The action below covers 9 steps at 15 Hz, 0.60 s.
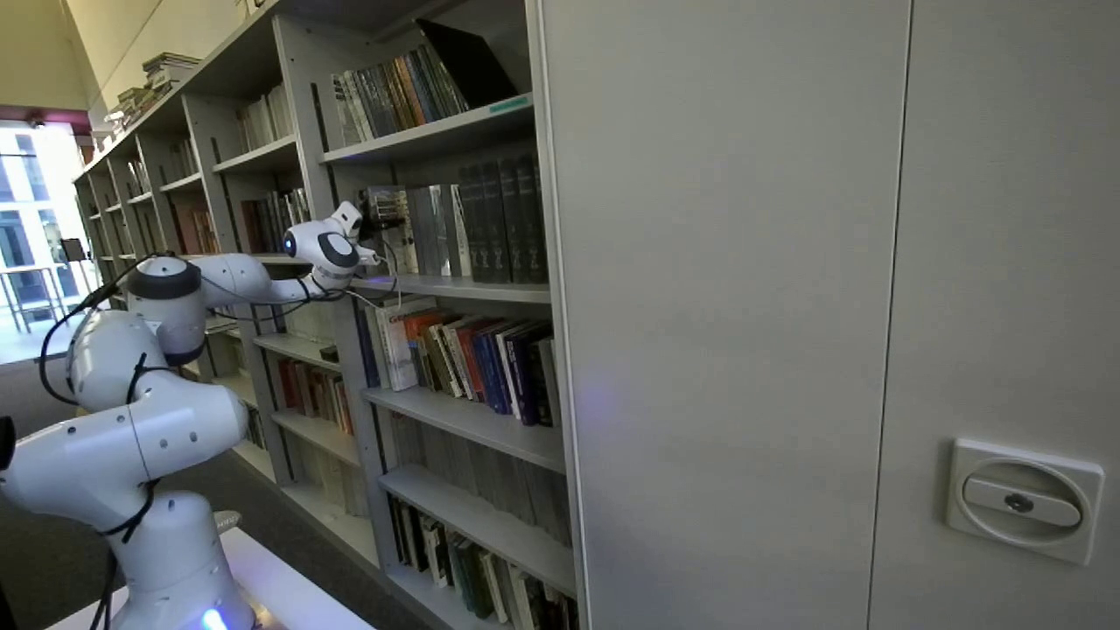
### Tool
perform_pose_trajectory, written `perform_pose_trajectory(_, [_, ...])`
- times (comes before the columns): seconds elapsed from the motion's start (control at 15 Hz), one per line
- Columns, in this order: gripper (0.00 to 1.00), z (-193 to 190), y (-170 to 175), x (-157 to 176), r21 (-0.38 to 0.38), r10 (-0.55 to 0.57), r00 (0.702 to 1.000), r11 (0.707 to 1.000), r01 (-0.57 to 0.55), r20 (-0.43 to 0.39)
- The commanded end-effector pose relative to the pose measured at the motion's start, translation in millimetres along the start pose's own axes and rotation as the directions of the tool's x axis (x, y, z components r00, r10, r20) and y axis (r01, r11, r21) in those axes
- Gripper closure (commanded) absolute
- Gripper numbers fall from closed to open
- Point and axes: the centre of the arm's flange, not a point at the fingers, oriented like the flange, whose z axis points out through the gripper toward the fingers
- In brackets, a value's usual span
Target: Move the thin white book to the right
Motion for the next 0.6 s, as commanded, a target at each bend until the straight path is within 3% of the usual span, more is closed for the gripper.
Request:
perform_pose_trajectory(0.0, [0.40,11.9,-2.7,7.2,-0.005,-0.010,1.000,1.000,0.010,-0.019])
perform_pose_trajectory(0.4, [0.88,13.0,-4.3,8.2,0.000,-0.014,1.000,1.000,0.014,-0.023])
perform_pose_trajectory(0.53, [1.00,13.2,-4.1,8.3,0.000,-0.014,1.000,1.000,0.014,-0.023])
